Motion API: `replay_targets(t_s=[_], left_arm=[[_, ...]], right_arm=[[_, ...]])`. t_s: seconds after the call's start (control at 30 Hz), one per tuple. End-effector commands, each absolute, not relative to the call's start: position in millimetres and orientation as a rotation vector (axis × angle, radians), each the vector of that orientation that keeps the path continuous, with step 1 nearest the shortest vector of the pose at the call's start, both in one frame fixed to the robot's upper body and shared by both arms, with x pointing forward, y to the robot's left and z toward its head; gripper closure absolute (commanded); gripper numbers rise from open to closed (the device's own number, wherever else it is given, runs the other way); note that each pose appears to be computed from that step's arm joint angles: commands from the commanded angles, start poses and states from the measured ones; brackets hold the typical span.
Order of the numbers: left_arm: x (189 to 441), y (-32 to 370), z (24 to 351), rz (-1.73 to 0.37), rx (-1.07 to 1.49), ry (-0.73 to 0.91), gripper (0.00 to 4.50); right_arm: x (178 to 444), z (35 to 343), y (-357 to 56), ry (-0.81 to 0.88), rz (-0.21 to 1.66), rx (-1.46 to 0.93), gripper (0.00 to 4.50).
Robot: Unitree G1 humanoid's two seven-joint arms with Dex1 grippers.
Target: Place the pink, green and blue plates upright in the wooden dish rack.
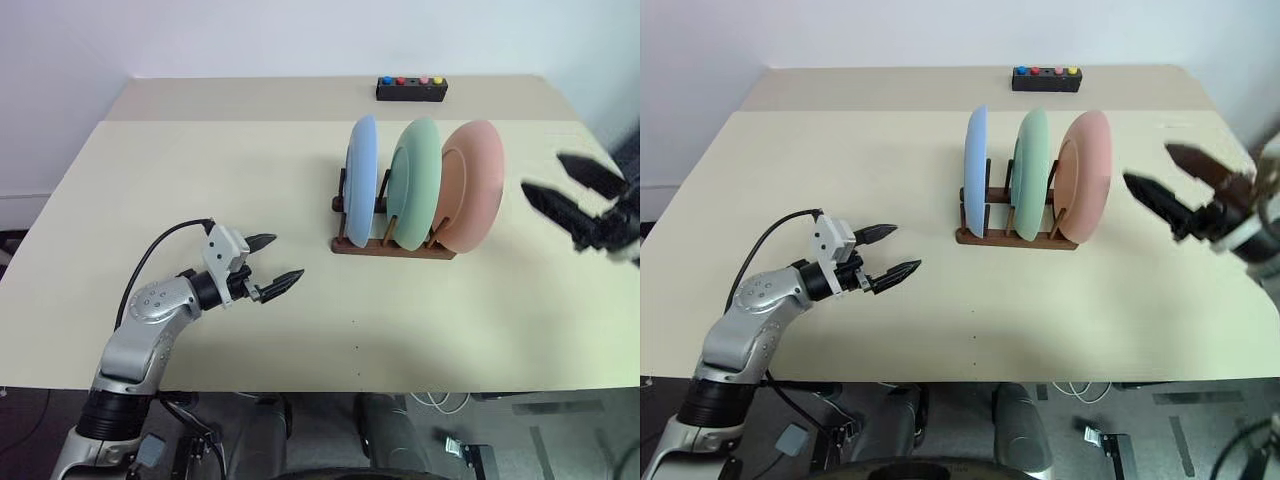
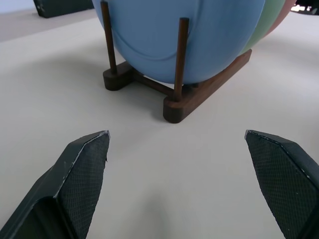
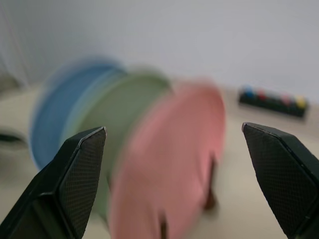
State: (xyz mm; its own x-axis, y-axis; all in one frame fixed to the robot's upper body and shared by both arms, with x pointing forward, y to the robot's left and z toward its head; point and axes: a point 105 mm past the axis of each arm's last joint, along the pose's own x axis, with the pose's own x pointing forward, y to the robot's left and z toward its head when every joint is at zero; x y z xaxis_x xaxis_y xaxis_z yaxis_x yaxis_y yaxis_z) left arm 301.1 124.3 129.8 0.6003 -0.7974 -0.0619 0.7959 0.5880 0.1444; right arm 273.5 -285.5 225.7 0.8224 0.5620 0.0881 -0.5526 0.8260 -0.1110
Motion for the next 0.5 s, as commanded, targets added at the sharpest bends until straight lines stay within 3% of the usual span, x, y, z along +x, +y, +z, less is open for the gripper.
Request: replay_targets(t_s=[0.03,0.23,0.5], left_arm=[[305.0,127.0,137.8,-0.913,0.185,-0.051,0.0],[305.7,146.5,126.7,-0.85,0.166,-0.011,0.0],[297.4,168.8,120.4,-0.802,0.18,0.031,0.0]], right_arm=[[267.7,200.3,-298.3,-0.068,0.575,-0.176,0.05],[274.9,156.6,-301.2,0.039,0.549,-0.223,0.05],[281.1,154.9,-294.0,-0.002,0.593,-0.158,0.05]])
